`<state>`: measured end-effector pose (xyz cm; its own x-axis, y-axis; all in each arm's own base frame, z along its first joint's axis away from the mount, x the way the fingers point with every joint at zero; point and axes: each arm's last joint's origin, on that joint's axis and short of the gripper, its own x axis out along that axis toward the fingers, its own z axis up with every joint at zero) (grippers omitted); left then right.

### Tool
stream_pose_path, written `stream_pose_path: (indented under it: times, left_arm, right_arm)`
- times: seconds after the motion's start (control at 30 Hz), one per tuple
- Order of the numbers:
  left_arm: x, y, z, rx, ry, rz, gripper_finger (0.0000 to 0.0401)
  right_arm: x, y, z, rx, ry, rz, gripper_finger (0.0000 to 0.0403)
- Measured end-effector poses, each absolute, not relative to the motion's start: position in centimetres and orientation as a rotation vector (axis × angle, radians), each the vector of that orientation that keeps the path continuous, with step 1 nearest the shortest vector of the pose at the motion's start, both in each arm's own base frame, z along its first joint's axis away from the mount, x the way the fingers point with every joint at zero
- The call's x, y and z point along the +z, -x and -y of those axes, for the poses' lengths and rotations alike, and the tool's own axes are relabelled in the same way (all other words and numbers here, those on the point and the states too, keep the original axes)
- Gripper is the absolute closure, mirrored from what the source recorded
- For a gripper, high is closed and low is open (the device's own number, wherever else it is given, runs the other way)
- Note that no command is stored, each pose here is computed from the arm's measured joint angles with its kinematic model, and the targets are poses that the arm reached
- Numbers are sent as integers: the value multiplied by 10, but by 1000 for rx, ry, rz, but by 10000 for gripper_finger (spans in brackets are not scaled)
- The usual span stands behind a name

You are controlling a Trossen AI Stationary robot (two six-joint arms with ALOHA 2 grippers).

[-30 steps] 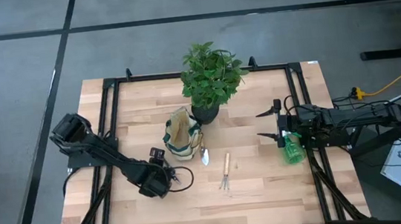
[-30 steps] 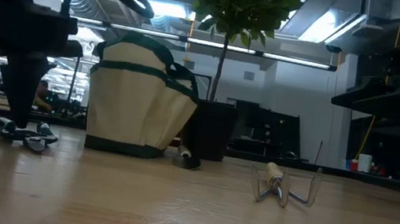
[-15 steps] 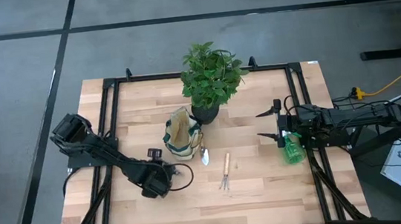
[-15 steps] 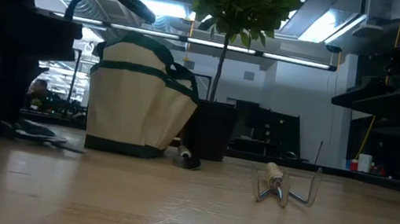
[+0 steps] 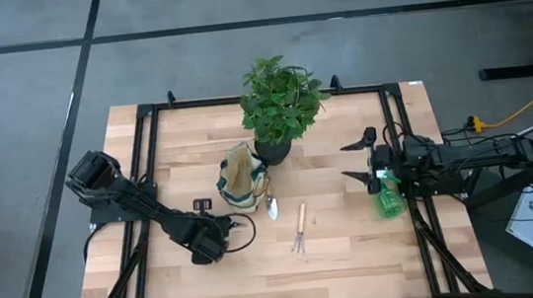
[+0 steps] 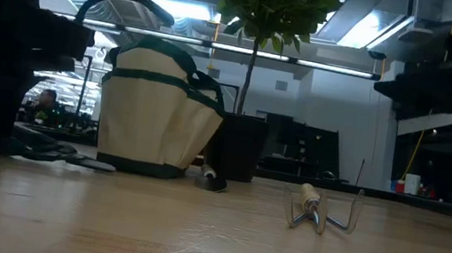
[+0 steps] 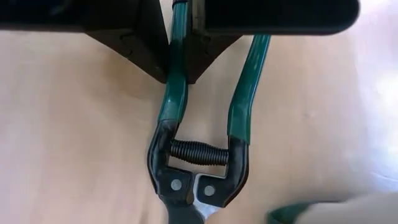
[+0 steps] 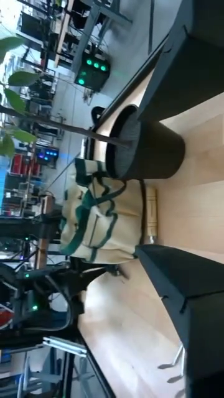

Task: Pick & Place Garden tools in Gardening bag
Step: Put the green shears into the white bag

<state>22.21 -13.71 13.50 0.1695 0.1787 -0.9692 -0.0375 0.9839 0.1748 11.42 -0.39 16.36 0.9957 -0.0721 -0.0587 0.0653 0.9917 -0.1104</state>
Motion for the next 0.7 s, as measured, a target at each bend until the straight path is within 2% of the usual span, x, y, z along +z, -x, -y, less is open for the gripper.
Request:
stream_pose_path:
  times: [0.17,0.7]
  left_arm:
    - [150,-219,142,65,6,-1369,378]
    - [165,-209,160,-6,-9,-1258,376]
  right_arm:
    - [161,-114,4,-67,109,-88,62]
    - [160,-114,4,-65,106,-102,62]
